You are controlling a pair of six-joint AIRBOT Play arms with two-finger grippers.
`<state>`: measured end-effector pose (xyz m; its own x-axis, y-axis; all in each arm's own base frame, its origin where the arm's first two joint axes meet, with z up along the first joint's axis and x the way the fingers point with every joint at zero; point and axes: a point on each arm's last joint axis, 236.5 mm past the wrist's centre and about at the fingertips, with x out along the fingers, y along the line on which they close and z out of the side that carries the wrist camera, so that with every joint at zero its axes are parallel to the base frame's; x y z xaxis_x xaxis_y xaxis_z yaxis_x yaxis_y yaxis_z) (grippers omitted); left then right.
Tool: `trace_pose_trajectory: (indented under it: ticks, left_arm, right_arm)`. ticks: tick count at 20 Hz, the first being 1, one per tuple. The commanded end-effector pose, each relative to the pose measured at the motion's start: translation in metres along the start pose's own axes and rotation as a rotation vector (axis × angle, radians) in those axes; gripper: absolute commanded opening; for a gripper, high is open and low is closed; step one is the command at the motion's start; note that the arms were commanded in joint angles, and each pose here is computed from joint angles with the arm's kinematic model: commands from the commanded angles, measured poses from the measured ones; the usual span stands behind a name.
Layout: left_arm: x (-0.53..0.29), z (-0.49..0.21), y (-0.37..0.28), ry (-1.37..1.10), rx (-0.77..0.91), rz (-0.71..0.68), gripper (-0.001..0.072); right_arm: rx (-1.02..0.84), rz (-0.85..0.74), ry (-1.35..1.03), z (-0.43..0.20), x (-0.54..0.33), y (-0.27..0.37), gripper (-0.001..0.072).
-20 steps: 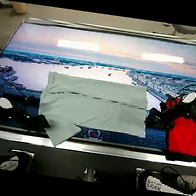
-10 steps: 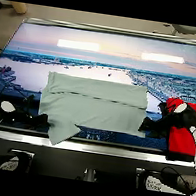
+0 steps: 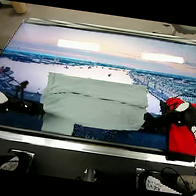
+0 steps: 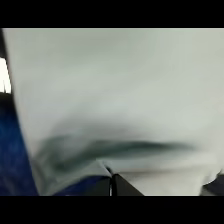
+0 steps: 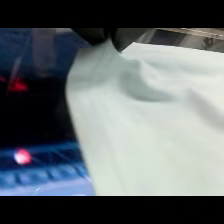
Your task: Fold the shirts.
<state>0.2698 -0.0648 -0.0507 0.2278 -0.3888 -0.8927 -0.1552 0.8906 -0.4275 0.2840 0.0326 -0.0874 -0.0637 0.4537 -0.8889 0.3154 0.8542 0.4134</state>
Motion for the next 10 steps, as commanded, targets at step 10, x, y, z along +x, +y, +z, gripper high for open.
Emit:
trace_pose_trajectory:
  ticks: [10]
  left_arm:
    - [0.004, 0.194, -0.033, -0.133, 0.050, -0.056, 0.0026]
  right_arm:
    - [-0.109, -0.030, -0.382, 0.189, -0.044, 0.073, 0.0021]
